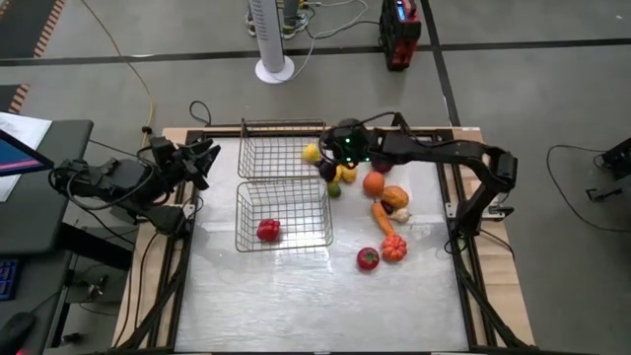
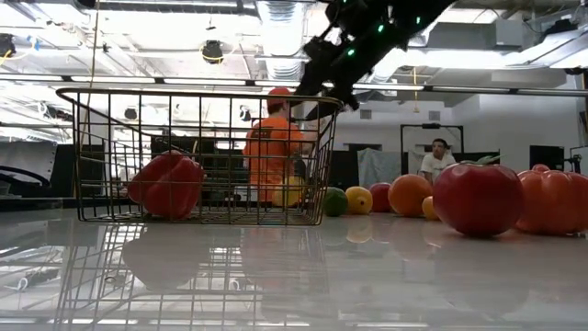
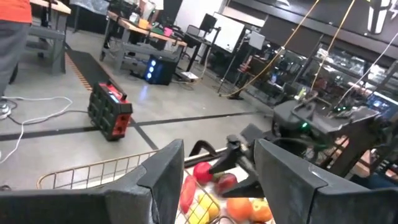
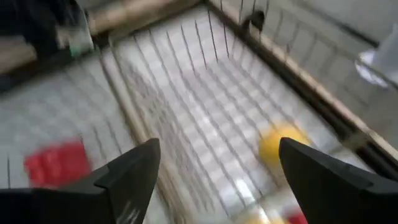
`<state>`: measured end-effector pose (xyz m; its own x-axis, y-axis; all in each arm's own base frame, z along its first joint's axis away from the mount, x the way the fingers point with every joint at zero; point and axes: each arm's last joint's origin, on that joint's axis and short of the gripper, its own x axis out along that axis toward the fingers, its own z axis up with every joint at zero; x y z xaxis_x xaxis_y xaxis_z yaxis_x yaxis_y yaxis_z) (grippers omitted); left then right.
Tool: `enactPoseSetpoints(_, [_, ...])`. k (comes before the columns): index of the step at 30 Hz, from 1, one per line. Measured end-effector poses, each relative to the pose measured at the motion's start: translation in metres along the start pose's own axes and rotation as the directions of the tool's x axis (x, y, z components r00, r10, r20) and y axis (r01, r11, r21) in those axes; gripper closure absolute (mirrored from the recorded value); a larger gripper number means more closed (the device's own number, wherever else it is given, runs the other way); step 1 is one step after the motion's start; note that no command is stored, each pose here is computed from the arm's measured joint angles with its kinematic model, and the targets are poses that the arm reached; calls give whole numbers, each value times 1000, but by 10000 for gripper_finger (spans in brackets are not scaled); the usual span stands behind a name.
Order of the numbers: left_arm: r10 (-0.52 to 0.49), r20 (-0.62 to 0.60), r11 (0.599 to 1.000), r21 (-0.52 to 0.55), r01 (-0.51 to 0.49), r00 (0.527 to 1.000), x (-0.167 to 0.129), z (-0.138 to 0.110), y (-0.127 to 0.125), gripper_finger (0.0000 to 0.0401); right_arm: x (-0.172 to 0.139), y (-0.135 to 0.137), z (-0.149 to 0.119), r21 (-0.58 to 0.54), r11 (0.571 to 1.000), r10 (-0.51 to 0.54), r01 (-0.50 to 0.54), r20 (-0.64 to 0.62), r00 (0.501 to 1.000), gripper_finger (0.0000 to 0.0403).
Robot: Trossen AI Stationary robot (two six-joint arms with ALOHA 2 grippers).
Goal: Sort produce into baskets
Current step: Put the green lime into the top mesh basket
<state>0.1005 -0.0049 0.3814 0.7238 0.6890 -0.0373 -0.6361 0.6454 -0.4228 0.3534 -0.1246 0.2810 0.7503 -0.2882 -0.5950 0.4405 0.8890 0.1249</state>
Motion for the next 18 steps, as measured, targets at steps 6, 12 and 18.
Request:
enactPoseSetpoints(6, [-19, -11, 1000, -7, 19, 1000, 0, 0, 0, 218, -27, 3, -17, -51, 998, -52, 43, -183, 982, 66])
enactPoseSetpoints(12, [-54, -30, 998, -41, 53, 998, 0, -1, -2, 218, -16, 11, -82, -33, 999, -40, 33, -245, 969, 89])
enactPoseSetpoints(18, [-57, -31, 996, -67, 55, 998, 0, -1, -2, 218, 0, 15, -116, -5, 1000, -22, 22, -187, 982, 92])
